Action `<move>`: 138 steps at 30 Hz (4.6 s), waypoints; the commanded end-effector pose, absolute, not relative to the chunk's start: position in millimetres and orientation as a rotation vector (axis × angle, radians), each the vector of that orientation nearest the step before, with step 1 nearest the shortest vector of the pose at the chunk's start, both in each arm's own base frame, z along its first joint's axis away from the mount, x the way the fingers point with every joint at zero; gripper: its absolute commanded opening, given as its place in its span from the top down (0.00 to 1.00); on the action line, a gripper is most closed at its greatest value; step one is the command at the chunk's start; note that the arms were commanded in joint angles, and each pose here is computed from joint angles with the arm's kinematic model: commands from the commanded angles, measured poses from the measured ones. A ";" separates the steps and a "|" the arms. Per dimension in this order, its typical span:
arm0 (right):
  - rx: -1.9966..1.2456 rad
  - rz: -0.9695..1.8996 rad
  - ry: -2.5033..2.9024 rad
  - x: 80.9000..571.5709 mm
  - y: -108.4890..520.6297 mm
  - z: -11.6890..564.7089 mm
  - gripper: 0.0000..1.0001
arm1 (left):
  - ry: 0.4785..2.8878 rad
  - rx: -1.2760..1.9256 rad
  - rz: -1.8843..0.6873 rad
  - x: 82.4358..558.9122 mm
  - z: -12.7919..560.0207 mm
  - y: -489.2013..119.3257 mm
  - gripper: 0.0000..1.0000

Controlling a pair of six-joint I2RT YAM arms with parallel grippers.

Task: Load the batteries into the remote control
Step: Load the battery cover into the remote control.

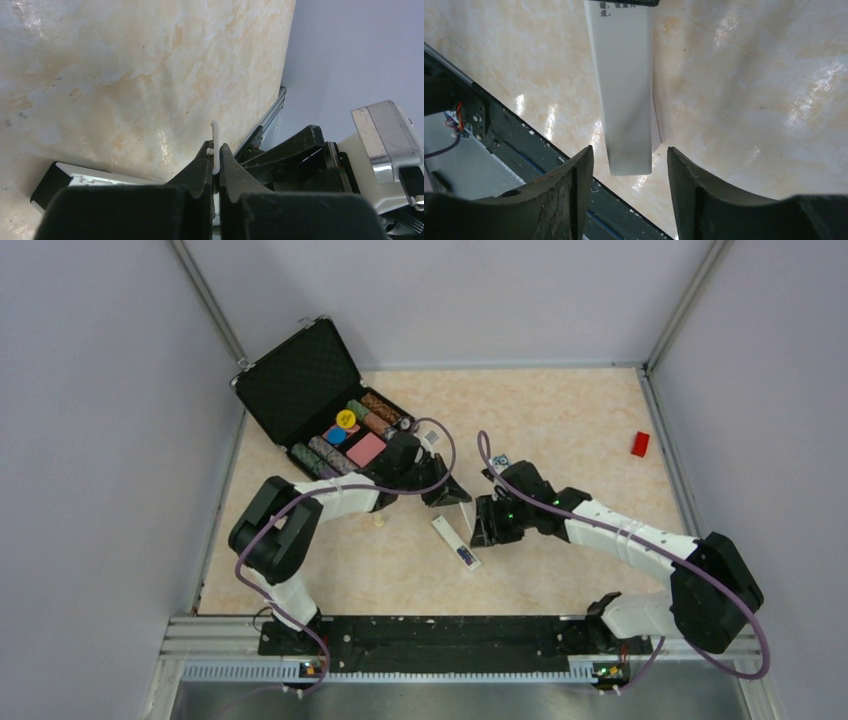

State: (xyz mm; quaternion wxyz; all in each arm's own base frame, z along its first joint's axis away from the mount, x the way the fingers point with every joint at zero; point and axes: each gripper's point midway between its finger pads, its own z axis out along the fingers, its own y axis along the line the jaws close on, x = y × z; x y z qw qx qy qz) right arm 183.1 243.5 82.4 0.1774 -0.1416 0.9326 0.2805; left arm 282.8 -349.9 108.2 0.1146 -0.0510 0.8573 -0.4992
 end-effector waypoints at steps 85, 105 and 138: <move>-0.772 0.269 2.660 158.8 252.2 72.9 0.86 | 2.296 -0.343 -1.095 270.0 138.2 -263.0 0.57; -0.862 0.138 2.714 158.8 260.4 51.7 0.84 | 2.374 -0.575 -1.066 277.4 103.2 -226.9 0.64; -0.865 0.101 2.768 147.1 254.1 41.9 0.83 | 2.427 -0.518 -1.361 283.4 105.8 -270.8 0.65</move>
